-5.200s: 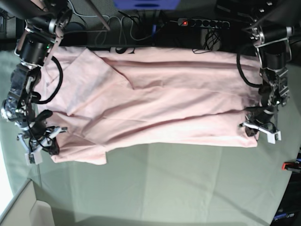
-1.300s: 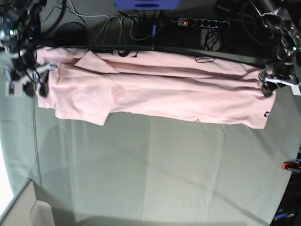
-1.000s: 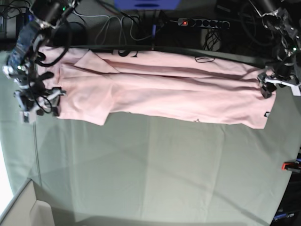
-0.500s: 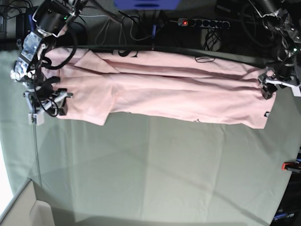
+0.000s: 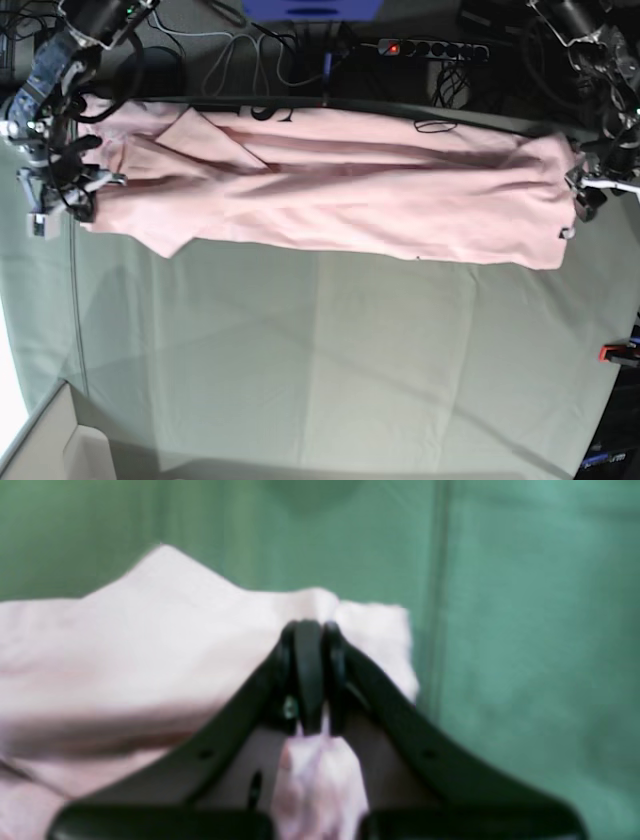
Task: Layout the t-shirt on the table in an organized manner, then fold the t-shirt properly
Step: 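Lay the folded strip down and regrasp its end with the right gripper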
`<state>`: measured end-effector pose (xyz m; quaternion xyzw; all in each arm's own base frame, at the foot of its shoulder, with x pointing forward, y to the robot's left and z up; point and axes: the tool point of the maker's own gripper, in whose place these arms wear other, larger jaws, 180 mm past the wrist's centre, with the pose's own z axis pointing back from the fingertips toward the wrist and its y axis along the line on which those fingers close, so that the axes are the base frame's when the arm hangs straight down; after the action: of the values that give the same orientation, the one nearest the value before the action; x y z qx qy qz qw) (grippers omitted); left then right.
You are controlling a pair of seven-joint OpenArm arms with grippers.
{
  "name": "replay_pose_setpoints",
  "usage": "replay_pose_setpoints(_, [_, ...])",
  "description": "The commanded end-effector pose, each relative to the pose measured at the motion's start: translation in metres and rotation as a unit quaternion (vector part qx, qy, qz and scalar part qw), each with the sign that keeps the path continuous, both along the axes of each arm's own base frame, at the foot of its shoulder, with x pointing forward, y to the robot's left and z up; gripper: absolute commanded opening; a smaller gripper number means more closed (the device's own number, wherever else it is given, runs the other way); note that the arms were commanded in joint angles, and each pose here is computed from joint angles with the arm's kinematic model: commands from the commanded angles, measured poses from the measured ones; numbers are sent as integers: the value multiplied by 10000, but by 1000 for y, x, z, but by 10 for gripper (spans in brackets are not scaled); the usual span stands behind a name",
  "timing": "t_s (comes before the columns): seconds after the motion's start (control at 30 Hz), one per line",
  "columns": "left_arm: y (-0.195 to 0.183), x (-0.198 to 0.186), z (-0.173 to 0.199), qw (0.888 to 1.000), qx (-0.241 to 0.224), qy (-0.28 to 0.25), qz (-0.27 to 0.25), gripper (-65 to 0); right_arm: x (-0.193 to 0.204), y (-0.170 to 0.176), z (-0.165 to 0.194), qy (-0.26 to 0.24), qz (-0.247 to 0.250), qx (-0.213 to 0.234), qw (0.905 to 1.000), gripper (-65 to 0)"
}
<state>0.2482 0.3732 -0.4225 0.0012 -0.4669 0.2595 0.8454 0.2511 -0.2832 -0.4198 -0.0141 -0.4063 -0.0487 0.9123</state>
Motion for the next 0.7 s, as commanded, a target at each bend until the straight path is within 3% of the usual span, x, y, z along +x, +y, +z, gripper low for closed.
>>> replay_pose_setpoints(0.0, [7,10,16,9996,129,-254,-15,-147,4,-3,13,-248,-17,-65,9997,-650])
replay_pose_setpoints(0.4, [6,11,17,9995,135,-274,-19,-147,-29,17,-9,94,-44,151,9998,-650])
replay_pose_setpoints(0.47, [6,10,15,9996,118,-253,-17,-147,-30,19,-12,131,-47,178,9997,-602])
replay_pose_setpoints(0.67, [-4,22,6,9997,-20,-212,-128,-146,-41,22,-6,129,-54,87,9999,-358])
